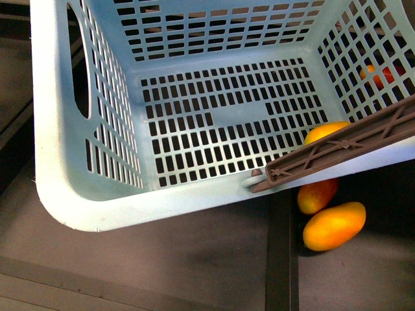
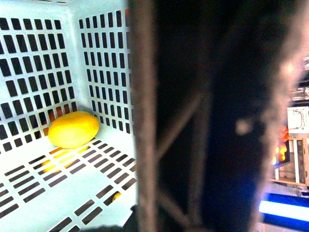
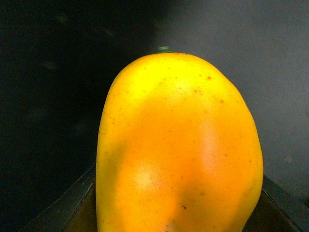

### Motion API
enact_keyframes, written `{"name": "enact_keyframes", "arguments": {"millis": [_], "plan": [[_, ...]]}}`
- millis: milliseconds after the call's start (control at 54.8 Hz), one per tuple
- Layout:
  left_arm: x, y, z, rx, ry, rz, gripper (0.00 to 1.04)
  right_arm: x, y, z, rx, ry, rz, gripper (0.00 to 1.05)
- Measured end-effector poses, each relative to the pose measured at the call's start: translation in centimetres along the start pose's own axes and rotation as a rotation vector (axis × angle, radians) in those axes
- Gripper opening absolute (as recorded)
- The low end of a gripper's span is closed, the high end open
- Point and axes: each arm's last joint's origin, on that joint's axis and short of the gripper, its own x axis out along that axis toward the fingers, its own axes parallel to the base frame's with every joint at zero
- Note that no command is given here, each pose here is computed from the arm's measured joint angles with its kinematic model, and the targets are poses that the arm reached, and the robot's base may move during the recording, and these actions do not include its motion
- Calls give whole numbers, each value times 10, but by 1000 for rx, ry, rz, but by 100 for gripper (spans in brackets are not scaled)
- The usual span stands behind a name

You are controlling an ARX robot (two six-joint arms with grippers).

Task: Pick lemon and mango into basket

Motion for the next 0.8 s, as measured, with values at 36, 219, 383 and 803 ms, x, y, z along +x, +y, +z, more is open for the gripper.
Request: {"name": "enact_keyframes", "arguments": {"millis": [36,219,383,803], "plan": [[0,0,0,0,0,0,4,-5,2,3,-9,-8,24,65],[0,0,0,0,0,0,4,-54,25,22,-79,-61,299,64],[0,0,0,0,0,0,4,-134,66,30,-182,-134,785,64],[0,0,0,0,-2,1,4,-218,67,21,-212,-244,1240,64]]}}
